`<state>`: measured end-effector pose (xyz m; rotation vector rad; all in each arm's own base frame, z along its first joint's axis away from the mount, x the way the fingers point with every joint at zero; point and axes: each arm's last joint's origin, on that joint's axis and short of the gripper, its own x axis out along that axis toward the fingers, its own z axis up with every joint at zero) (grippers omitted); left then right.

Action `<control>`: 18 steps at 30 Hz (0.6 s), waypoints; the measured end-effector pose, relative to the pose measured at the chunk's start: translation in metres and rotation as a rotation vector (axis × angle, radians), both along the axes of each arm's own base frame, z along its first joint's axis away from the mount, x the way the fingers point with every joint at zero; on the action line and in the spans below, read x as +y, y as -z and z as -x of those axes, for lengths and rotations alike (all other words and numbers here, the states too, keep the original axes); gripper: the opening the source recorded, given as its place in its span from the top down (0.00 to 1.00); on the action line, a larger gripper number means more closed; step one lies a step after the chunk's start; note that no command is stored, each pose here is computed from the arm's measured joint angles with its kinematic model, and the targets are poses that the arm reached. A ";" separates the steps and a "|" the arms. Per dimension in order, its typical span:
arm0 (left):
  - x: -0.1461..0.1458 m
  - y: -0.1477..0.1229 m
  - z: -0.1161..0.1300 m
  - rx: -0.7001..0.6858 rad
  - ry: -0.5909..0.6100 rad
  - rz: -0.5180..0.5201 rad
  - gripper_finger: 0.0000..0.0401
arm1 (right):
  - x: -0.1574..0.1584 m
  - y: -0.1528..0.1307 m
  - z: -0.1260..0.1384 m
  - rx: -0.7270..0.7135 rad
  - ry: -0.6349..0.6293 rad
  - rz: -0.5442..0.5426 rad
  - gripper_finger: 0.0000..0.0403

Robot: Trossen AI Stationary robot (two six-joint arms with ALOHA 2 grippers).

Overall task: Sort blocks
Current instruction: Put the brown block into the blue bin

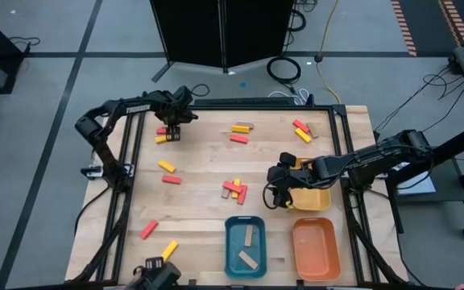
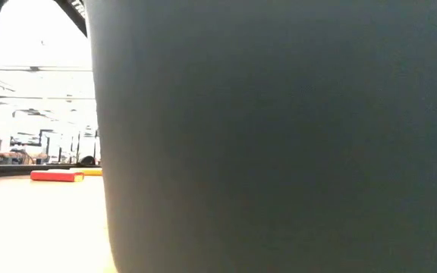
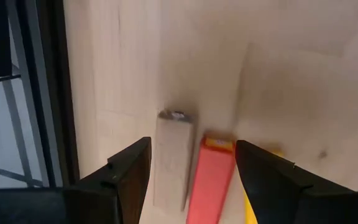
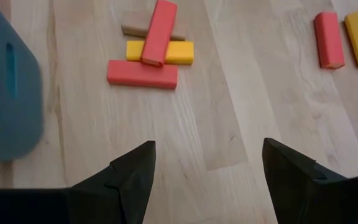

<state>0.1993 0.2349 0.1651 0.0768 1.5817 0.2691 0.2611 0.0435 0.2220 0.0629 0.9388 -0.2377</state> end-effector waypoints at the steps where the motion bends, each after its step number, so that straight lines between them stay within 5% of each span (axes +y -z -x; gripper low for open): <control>1: 0.001 0.002 0.000 -0.003 -0.002 0.000 0.43 | 0.000 0.000 0.000 0.004 -0.003 0.002 0.44; 18: 0.020 0.007 0.012 -0.088 -0.066 0.034 0.43 | -0.001 0.002 0.003 0.041 -0.013 0.016 0.44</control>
